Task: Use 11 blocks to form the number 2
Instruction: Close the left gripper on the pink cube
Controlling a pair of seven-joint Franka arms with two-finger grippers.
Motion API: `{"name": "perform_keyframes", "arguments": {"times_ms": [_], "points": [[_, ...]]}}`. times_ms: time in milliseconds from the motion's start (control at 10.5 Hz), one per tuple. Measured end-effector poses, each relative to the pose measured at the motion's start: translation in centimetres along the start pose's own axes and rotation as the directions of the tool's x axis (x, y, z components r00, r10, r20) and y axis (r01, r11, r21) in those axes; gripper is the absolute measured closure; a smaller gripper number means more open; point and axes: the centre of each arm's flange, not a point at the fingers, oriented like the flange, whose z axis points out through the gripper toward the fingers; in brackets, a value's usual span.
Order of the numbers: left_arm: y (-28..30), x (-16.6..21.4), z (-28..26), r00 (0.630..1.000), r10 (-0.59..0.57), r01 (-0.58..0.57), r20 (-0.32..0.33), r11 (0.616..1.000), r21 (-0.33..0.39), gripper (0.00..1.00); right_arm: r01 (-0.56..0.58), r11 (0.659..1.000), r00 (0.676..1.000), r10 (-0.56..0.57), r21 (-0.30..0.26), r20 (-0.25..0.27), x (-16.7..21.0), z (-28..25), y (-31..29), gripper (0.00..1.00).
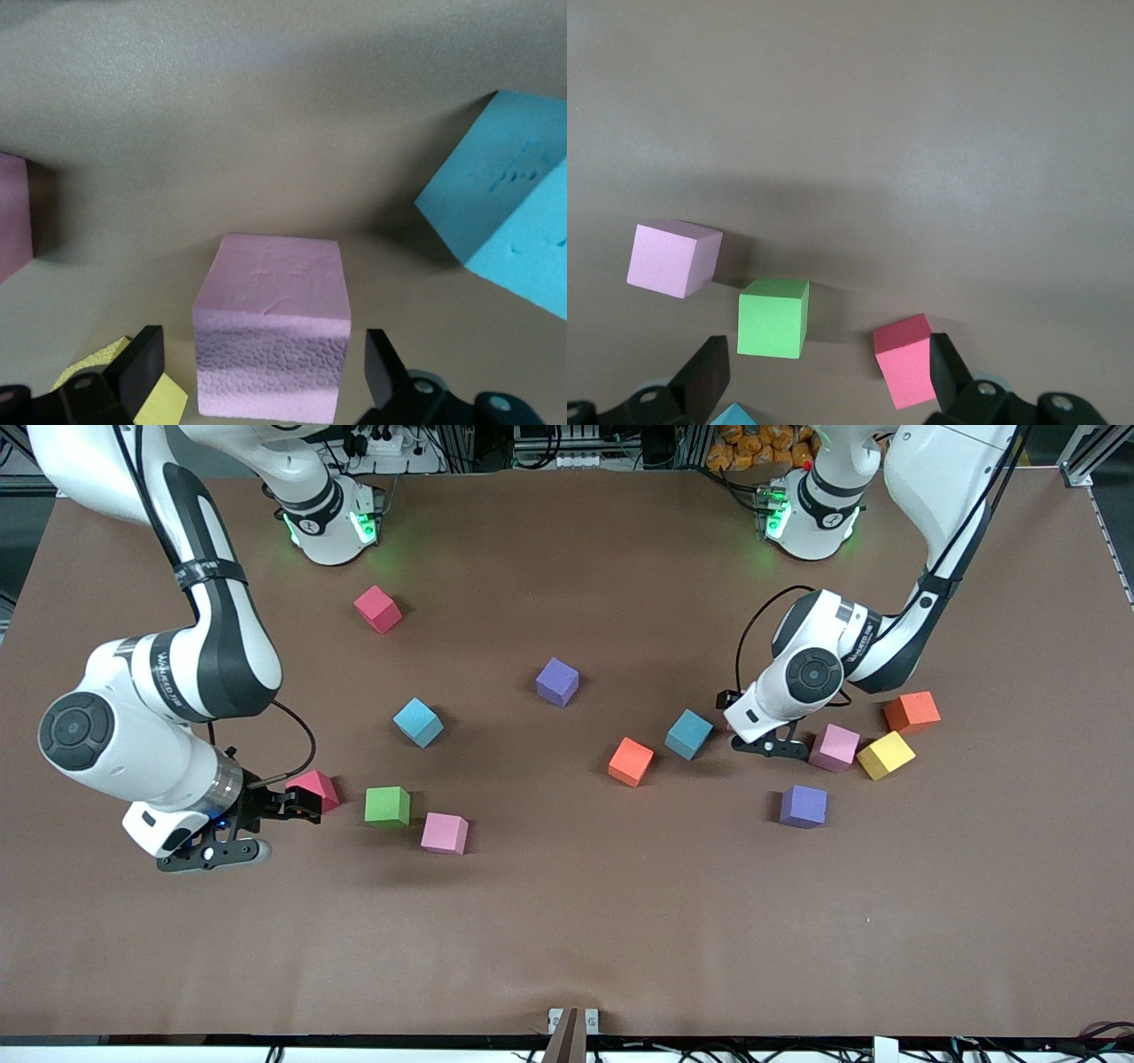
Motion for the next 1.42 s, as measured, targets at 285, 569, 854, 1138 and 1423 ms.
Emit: {"name": "perform_keyframes", "arguments": {"times_ms": [285, 569, 854, 1138, 1423], "points": [[-0.5, -0.5, 1.1, 1.0, -0.007, 0.007, 0.0, 1.0, -0.006, 0.11, 0.0, 1.0, 1.0, 0.0, 0.0, 0.006, 0.1, 0.9, 0.0, 0.0], [-0.7, -0.4, 1.1, 1.0, -0.011, 0.011, -0.002, 1.0, -0.009, 0.33, 0.018, 1.0, 1.0, -0.018, 0.001, 0.013, 0.1, 1.5, -1.3, 0.0], [0.5, -0.1, 0.1, 0.998, -0.054, 0.054, -0.027, 0.998, -0.019, 0.43, 0.039, 0.999, 0.999, -0.039, 0.002, 0.017, 0.0, 1.7, -3.0, 0.0], [3.9, -0.5, -4.8, 0.984, -0.17, 0.17, -0.047, 0.985, -0.005, 0.45, 0.044, 0.999, 0.999, -0.044, 0.003, 0.023, -0.1, 1.9, -3.4, 0.0], [3.4, -2.2, -10.2, 0.964, -0.264, 0.264, -0.016, 0.964, -0.041, 0.45, 0.062, 0.998, 0.996, -0.062, 0.004, 0.064, -0.6, 2.4, -4.5, 0.0]]}}
